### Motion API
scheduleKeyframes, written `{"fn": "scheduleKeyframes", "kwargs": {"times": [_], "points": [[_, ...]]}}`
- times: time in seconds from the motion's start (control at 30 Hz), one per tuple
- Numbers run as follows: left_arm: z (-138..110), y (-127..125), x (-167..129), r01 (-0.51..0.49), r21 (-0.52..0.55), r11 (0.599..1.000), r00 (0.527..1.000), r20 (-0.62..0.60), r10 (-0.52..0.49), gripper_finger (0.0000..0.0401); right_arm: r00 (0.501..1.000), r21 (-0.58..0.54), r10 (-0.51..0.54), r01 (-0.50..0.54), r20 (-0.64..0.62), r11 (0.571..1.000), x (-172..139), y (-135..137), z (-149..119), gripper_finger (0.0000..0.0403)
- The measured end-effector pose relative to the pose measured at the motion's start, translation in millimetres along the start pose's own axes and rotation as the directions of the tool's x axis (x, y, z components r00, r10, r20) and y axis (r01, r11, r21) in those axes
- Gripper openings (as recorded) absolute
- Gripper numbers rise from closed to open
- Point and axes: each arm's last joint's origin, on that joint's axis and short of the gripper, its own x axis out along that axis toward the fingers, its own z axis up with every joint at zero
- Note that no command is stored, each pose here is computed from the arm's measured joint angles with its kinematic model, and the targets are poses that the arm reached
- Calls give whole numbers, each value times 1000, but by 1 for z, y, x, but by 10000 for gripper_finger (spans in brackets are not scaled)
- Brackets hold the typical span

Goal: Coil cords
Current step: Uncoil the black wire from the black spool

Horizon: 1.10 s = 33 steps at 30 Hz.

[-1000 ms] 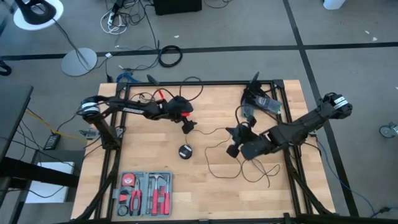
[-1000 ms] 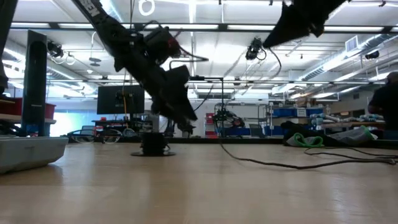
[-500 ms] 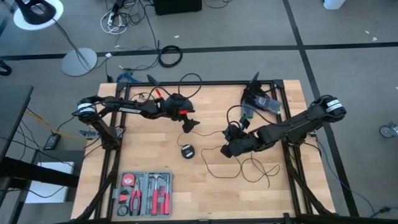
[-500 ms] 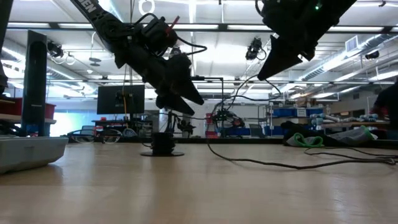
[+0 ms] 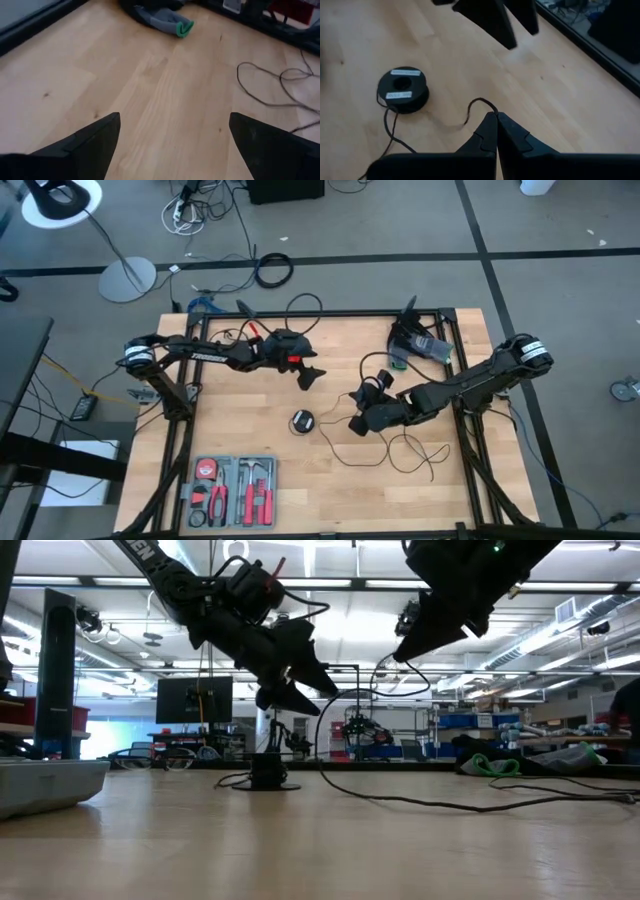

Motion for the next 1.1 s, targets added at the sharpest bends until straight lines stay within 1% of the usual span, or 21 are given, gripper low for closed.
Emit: {"fn": "scheduleKeyframes", "kwargs": {"times": [0.13,0.23,0.33,0.43,0.57,0.73,0.83,0.87,0.93,1.03,1.1], "points": [[0,-1,0,3,-54,999,1000,7,-3,379,999,-10,17,-17,28,1000,0,2,3,0],[1,-1,0,-23,-64,998,1000,18,24,379,999,-12,26,-25,43,1000,0,3,5,0],[1,0,0,-29,-74,997,999,19,30,379,999,-12,26,-25,44,1000,0,3,5,0],[1,-2,0,5,-72,997,1000,11,-4,379,999,-13,26,-26,44,1000,0,3,5,0],[1,-4,0,86,-66,994,996,0,-86,379,999,-14,26,-26,44,1000,0,3,5,0],[4,-5,0,91,-61,994,996,28,-89,379,999,-23,27,-26,44,999,0,3,5,0],[3,-5,0,93,-86,992,996,22,-92,379,999,-24,29,-27,45,999,-1,3,5,0],[3,-5,0,113,-88,990,994,15,-112,379,999,-25,28,-27,45,999,-1,3,5,0],[2,-8,0,194,-87,977,981,-5,-196,379,999,-25,29,-28,45,999,-1,3,5,0],[2,-12,-1,321,-67,945,946,-25,-324,379,999,-25,29,-28,46,999,-1,3,6,0],[1,-18,-2,373,-41,927,926,-39,-375,379,999,-24,29,-28,46,999,-1,3,6,0]]}}
